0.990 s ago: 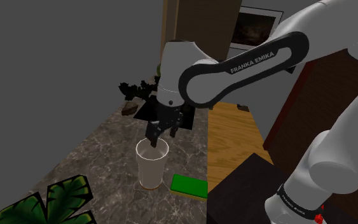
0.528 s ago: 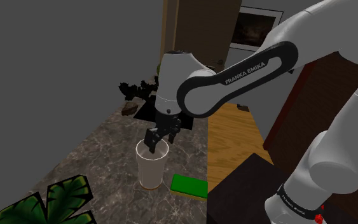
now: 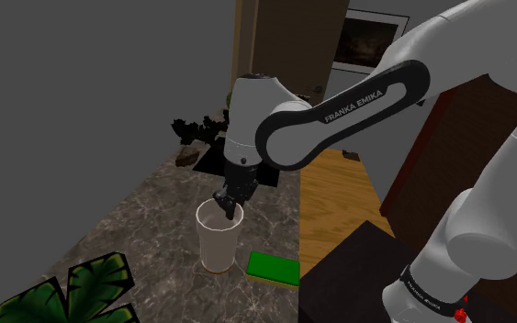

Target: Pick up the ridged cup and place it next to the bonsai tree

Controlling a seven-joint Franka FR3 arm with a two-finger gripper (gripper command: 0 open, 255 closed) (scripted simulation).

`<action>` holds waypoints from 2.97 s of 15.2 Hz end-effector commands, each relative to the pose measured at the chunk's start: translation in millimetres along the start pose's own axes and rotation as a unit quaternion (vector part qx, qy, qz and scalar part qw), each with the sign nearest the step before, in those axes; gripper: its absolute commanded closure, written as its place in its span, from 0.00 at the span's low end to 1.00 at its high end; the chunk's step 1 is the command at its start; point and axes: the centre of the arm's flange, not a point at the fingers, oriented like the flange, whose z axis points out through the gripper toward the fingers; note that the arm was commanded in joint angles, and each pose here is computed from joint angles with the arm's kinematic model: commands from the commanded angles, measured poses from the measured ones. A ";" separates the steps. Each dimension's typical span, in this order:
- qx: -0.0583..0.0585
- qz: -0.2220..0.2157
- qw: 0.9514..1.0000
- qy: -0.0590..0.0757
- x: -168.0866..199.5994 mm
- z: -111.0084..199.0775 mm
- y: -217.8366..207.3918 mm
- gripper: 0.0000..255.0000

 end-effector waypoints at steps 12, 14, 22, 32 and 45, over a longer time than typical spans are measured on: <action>0.000 0.000 1.000 0.000 0.5 -26.1 -1.7 1.00; 0.000 0.000 1.000 0.000 0.8 -36.6 -2.3 1.00; 0.000 0.000 1.000 0.000 1.8 -78.8 -5.0 1.00; 0.000 0.000 1.000 0.000 3.1 -131.5 -8.4 1.00; 0.000 0.000 1.000 0.000 4.8 -199.9 -12.8 1.00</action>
